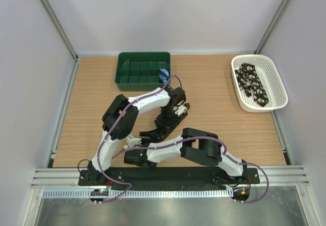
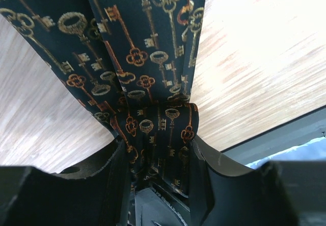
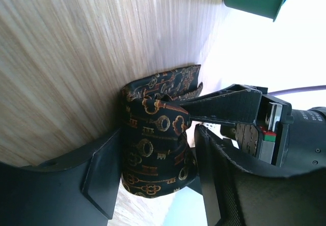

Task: Roll the ties
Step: Roll the tie

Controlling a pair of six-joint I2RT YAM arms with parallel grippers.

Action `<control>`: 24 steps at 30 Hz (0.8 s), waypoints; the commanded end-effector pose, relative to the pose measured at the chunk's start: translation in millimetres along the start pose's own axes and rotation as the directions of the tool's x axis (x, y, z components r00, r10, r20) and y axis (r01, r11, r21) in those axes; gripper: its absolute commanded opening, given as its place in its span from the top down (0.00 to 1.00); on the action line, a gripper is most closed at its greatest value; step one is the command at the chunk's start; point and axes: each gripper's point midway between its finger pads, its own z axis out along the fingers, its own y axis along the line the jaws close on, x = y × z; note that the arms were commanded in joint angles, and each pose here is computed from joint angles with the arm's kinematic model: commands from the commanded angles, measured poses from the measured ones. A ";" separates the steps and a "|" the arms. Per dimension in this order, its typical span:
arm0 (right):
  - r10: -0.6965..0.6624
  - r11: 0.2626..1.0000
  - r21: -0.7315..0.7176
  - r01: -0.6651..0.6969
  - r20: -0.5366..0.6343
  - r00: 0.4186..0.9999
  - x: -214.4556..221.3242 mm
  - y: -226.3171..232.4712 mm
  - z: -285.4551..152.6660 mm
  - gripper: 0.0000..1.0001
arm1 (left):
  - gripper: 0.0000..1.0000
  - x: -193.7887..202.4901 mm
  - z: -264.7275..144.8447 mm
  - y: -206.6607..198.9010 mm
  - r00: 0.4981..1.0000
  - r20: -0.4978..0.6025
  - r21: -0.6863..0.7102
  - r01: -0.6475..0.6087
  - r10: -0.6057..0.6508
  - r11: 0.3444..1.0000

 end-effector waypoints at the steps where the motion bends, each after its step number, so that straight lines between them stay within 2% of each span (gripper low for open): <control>1: 0.001 1.000 -0.031 -0.004 -0.082 0.997 15.0 17.1 13.8 0.37 | 0.67 28.2 -3.0 -15.5 0.991 -0.132 0.039 0.031 -0.025 0.999; 10: 0.054 0.998 -0.040 -0.055 -0.033 0.998 -1.1 5.4 -7.3 0.31 | 0.68 18.0 -10.4 -12.7 0.994 -0.103 0.027 0.045 -0.042 0.999; 17: 0.020 1.000 0.008 -0.019 -0.048 0.999 4.4 -9.8 1.8 0.30 | 0.69 23.5 -19.7 -14.0 0.992 -0.120 0.021 0.046 -0.043 0.999; 24: 0.026 0.999 -0.019 -0.027 -0.047 0.999 5.3 -9.6 9.1 0.31 | 0.70 23.4 -19.6 -19.3 0.991 -0.126 0.051 0.050 -0.044 0.997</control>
